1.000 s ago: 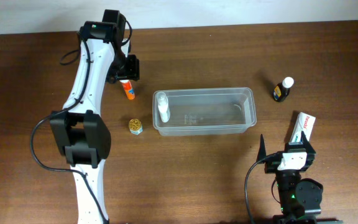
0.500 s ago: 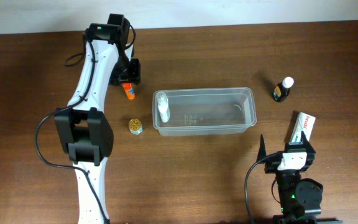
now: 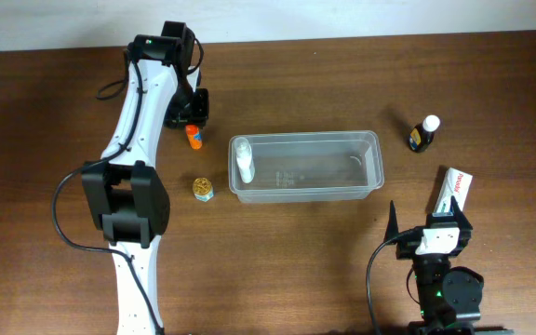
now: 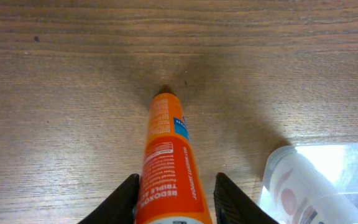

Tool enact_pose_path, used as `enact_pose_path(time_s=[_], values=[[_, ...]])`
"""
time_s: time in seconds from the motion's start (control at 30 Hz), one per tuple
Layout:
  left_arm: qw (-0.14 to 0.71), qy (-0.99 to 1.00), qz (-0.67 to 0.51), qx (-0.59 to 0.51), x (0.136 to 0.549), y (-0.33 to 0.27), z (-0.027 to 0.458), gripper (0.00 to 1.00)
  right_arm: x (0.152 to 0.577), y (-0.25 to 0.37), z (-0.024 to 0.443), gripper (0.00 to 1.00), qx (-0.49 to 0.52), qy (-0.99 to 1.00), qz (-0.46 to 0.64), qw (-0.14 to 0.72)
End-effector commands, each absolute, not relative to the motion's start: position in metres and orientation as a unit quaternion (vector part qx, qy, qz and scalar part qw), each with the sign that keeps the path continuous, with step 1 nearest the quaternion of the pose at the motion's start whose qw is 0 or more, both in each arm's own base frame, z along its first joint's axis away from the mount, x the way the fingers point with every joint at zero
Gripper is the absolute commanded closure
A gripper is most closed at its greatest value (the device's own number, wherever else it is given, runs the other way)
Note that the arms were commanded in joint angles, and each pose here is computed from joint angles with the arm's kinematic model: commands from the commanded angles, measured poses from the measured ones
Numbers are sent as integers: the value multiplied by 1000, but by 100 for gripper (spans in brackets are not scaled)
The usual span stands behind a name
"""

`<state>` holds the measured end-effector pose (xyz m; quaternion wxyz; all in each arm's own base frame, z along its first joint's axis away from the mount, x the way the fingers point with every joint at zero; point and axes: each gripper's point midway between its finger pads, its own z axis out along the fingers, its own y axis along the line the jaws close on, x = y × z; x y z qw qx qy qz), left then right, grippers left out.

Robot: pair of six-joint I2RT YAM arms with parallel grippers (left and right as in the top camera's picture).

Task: Pack container
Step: 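Lift the orange tube and carry it over the container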

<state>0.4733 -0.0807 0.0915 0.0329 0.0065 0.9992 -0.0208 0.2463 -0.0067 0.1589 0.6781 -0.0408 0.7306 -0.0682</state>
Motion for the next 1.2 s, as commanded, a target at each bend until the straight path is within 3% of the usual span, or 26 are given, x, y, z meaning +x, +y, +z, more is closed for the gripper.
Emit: enact_pose_path(time_s=[0.0,0.47,0.83,1.17], values=[[30,999,-22,10,474,-82,89,67,246,-8,156,2,-33,733,-66,676],[47,999,-20,9,478,-81,108,76,246,-8,156,2,-33,733,-66,676],[153,985,-81,27,470,-108,228,77,246,-8,156,2,-33,733,-66,676],[217,967,-108,81,433,-159,294,77,246,-8,156,2,-33,733,-66,676]])
